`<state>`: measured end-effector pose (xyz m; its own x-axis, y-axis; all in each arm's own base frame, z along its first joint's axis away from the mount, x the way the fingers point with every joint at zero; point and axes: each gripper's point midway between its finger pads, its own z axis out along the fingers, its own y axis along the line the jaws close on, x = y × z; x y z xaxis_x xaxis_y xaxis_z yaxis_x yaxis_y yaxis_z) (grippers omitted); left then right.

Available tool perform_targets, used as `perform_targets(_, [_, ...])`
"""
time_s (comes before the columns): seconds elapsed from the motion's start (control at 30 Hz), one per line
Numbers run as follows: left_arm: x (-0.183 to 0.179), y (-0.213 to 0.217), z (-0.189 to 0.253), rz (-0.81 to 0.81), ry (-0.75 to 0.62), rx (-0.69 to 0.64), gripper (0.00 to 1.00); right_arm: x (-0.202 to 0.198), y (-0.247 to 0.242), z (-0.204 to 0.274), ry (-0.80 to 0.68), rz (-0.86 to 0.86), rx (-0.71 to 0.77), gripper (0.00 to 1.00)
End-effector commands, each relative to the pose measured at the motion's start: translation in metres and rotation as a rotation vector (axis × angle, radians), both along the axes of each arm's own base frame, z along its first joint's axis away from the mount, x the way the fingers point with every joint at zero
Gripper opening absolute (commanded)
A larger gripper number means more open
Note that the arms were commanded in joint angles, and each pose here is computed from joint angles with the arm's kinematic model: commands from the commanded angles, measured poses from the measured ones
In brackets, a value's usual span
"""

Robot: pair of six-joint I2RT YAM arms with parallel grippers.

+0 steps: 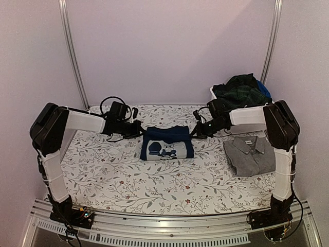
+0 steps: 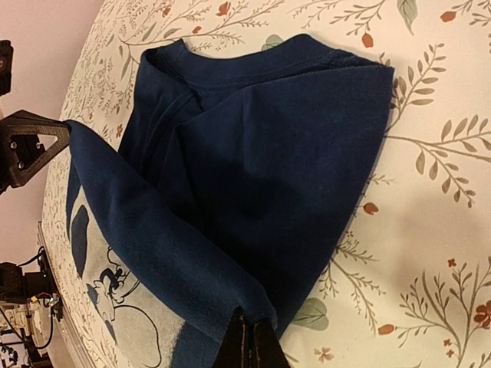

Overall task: Fold and stack the mixed laundry pile
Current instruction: Fold the 2/3-rectangle-folded T-shirt at the center of the board.

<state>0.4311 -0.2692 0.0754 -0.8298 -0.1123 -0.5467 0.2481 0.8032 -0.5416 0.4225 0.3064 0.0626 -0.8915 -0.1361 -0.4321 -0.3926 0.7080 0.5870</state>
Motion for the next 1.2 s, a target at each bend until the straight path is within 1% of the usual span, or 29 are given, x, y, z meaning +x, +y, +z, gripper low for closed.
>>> perform_targets(0.0, [0.018,-0.003,-0.032,-0.012,0.023,0.010,0.00,0.017,0.000,-0.035,0.000,0.008,-0.038,0.00])
perform_targets(0.1, [0.010,-0.004,-0.059,-0.017,0.081,0.001,0.00,0.013,0.005,-0.054,0.039,0.025,-0.023,0.00])
perform_targets(0.2, [-0.004,-0.001,-0.065,-0.020,0.102,-0.012,0.00,-0.003,0.007,-0.075,0.082,0.046,-0.035,0.00])
perform_targets(0.27, [-0.022,0.005,-0.069,-0.016,0.124,-0.005,0.00,-0.022,0.012,-0.081,0.101,0.068,-0.043,0.00])
perform_targets(0.37, [-0.048,0.015,-0.061,-0.002,0.124,-0.010,0.00,-0.060,0.011,-0.085,0.135,0.084,-0.041,0.00])
perform_targets(0.5, [-0.078,0.023,-0.035,0.003,0.092,-0.044,0.00,-0.088,0.004,-0.057,0.126,0.051,0.017,0.00])
perform_targets(0.6, [-0.086,0.029,-0.020,0.008,0.072,-0.035,0.00,-0.089,0.003,-0.015,0.075,0.032,0.053,0.00])
perform_targets(0.63, [-0.086,0.031,-0.016,0.012,0.066,-0.028,0.00,-0.086,0.003,0.001,0.040,0.031,0.060,0.00])
perform_targets(0.73, [-0.077,0.031,0.002,0.010,0.027,-0.019,0.00,-0.075,0.002,0.023,-0.019,0.028,0.036,0.00])
perform_targets(0.9, [-0.050,0.029,0.020,0.010,-0.023,0.005,0.00,-0.053,-0.003,0.020,-0.032,0.024,0.004,0.00])
perform_targets(1.0, [-0.034,0.031,0.022,0.013,-0.033,-0.003,0.00,-0.041,-0.008,0.014,-0.032,0.014,-0.008,0.00])
perform_targets(1.17, [-0.012,0.028,0.017,0.007,-0.037,-0.005,0.00,-0.012,-0.012,0.026,-0.074,-0.013,0.006,0.00])
